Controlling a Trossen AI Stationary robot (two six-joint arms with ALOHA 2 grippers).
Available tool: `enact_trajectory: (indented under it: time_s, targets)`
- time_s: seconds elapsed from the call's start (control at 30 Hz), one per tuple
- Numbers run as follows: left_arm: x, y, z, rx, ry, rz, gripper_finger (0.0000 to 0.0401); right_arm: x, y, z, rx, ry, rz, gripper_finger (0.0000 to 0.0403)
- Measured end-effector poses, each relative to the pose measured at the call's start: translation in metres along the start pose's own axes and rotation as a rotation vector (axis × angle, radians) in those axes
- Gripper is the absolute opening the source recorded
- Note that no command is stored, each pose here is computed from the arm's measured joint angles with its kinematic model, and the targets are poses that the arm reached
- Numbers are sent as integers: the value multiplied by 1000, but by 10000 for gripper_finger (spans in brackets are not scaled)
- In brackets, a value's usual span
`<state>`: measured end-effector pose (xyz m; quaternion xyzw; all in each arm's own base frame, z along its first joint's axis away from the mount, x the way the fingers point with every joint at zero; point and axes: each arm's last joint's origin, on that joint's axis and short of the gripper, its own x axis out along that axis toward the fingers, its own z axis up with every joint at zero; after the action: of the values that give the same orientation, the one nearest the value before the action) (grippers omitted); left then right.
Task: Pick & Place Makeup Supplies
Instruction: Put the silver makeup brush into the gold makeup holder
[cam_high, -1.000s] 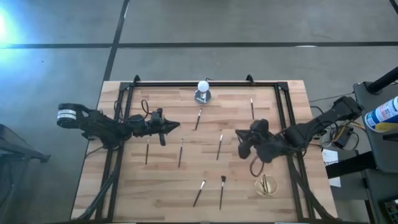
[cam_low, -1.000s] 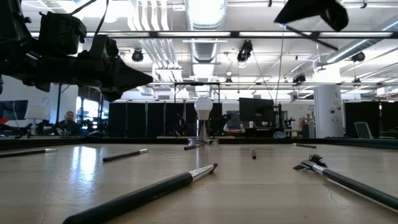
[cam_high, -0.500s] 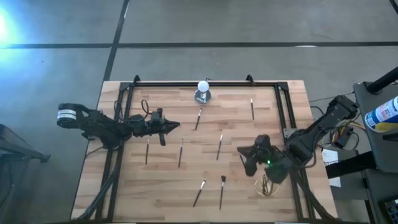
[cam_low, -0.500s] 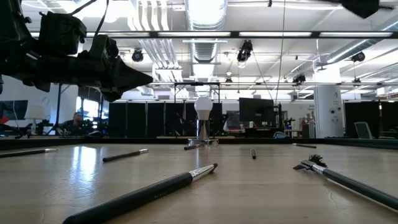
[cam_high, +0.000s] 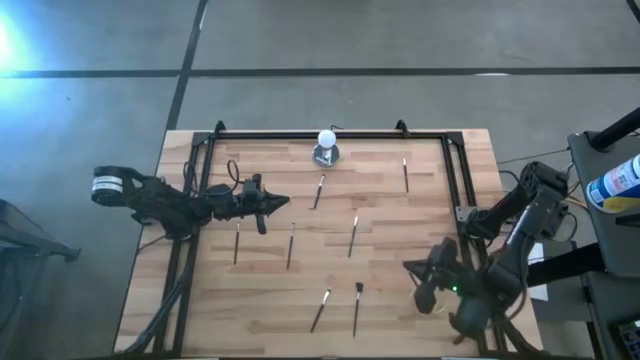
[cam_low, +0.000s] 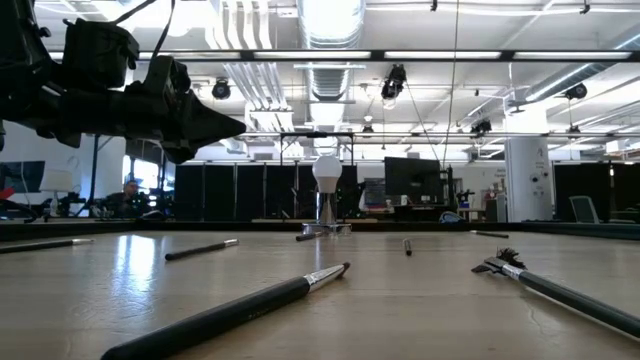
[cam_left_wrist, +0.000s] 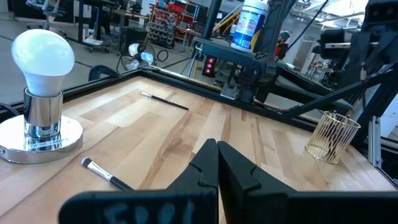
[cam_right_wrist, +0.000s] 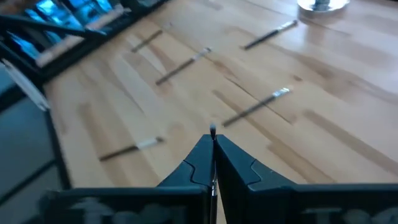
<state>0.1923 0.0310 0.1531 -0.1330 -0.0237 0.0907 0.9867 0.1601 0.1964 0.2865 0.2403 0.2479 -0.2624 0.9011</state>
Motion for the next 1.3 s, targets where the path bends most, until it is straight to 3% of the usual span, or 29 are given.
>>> enact_trajectory:
  time_s: [0.17,0.67,1.13,1.3]
  targets:
    - [0,0,0,0,0,0,0,0,-8,-25,-55,-5,-77,8]
    - [0,0,0,1,2,0,0,2,-8,-77,-194,-11,-98,8]
    - [0,0,-1,2,6,2,0,8,-8,-89,-188,63,-161,9]
    - [0,0,-1,2,7,2,0,7,-9,-88,-177,102,-173,28]
